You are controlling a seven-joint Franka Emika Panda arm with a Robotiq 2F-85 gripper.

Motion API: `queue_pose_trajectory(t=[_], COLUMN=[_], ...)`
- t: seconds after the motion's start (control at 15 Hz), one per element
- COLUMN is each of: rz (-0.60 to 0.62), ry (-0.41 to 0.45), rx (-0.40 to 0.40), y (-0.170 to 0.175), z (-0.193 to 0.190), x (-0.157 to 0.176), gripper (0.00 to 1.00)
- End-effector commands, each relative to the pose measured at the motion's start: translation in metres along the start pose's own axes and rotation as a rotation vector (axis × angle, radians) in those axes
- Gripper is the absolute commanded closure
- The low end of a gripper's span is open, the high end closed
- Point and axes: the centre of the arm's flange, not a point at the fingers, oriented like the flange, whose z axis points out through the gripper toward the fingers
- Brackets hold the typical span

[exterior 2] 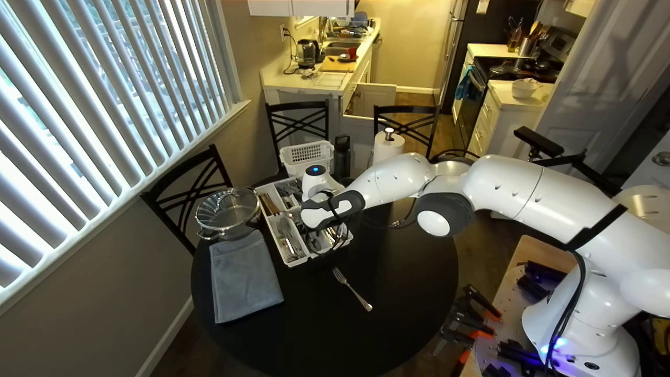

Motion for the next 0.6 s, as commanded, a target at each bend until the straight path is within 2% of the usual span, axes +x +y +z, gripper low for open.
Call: queue_pose_trajectory(t=[0.0,0.2,0.27,0.33,0.4,0.53], rz=[-0.004,-0.001,-0.004,-0.004,-0.007,-0.010], ry=[-0.043,-0.041,-0.044,-0.046,-0.046,-0.048], rx=[0.015,0.022,0.018,0.019,0.018,0.019], y=[-0.0061,-0.0083,-0.0087,-0.0095,-0.0102,-0.0108], z=[0.0173,0.0155,0.0152,0.0165,0.0181,0.0186], x=[0.0043,0.0024,0.0037,0.0040,0.0040,0.0035], gripper=[0.25,0.05,0.05,0.14,0.47,0.47])
